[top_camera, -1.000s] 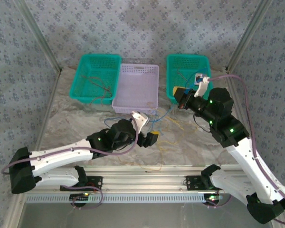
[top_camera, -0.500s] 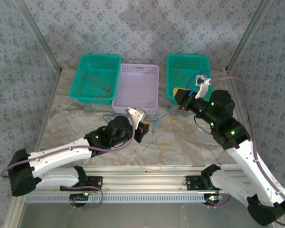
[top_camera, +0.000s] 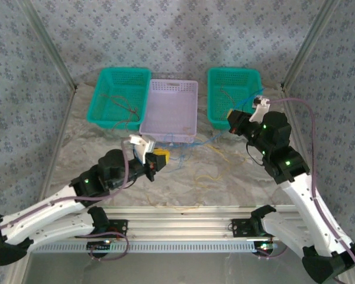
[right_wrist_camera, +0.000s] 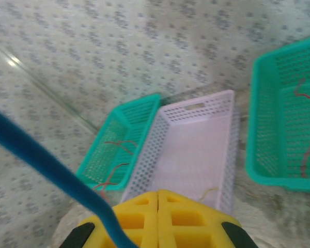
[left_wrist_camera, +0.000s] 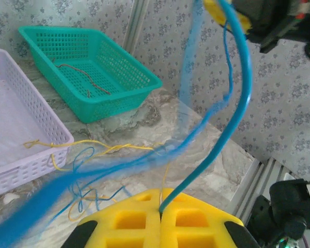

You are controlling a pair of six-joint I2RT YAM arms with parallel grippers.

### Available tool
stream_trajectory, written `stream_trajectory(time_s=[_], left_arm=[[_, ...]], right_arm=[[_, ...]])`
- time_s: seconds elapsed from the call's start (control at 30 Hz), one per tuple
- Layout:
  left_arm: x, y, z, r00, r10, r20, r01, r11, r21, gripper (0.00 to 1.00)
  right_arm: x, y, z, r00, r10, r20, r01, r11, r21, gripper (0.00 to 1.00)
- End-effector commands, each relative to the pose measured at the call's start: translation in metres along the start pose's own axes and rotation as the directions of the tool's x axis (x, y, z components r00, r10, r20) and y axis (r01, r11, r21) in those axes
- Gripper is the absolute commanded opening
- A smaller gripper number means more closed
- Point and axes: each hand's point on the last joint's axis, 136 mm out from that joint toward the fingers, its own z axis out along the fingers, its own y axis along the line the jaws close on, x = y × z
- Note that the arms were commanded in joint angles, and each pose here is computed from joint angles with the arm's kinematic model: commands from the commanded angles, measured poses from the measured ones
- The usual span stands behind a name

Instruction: Untangle the cables

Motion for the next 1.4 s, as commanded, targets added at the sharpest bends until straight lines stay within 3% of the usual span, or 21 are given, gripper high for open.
stream_trajectory(time_s=[0.0,0.13,0.37,0.53,0.77,0.87,1.03,1.17,1.37], left_arm=[[-0.018,0.003,-0.029,1.000,0.024,0.009,-0.024,0.999,-0.042,0.00],[-0.031,0.022,-0.061,0.997,0.067,0.037,-0.061,0.986,-0.154,0.00],[-0.047,0.049,-0.097,0.991,0.120,0.061,-0.094,0.940,-0.327,0.00],[-0.046,0.064,-0.109,0.988,0.154,0.012,-0.135,0.900,-0.415,0.00],[-0.030,0.087,-0.116,0.981,0.182,-0.068,-0.191,0.836,-0.514,0.00],[-0.026,0.086,-0.113,0.980,0.183,-0.082,-0.199,0.840,-0.504,0.00],[-0.022,0.061,-0.102,0.982,0.173,-0.069,-0.186,0.915,-0.358,0.00],[-0.027,0.041,-0.091,0.993,0.113,-0.042,-0.120,0.957,-0.264,0.00],[-0.031,0.012,-0.076,0.998,-0.022,0.051,0.026,0.996,-0.085,0.00]], right_arm=[[0.002,-0.044,0.006,1.000,-0.012,0.006,0.011,0.988,0.156,0.00],[-0.008,-0.073,0.005,0.998,-0.034,0.046,0.020,0.961,0.275,0.00],[-0.035,-0.085,0.004,0.991,-0.121,0.056,0.087,0.905,0.417,0.00],[-0.058,-0.096,0.001,0.989,-0.109,0.096,0.053,0.886,0.461,0.00],[-0.092,-0.103,-0.006,0.988,-0.010,0.156,-0.057,0.906,0.420,0.00],[-0.096,-0.109,-0.003,0.983,0.013,0.183,-0.091,0.902,0.422,0.00],[-0.069,-0.093,0.024,0.993,-0.100,0.070,0.058,0.892,0.448,0.00],[-0.033,-0.070,0.050,0.980,-0.196,-0.035,0.193,0.887,0.419,0.00],[0.007,-0.082,0.067,0.977,-0.178,-0.115,0.209,0.891,0.403,0.00]])
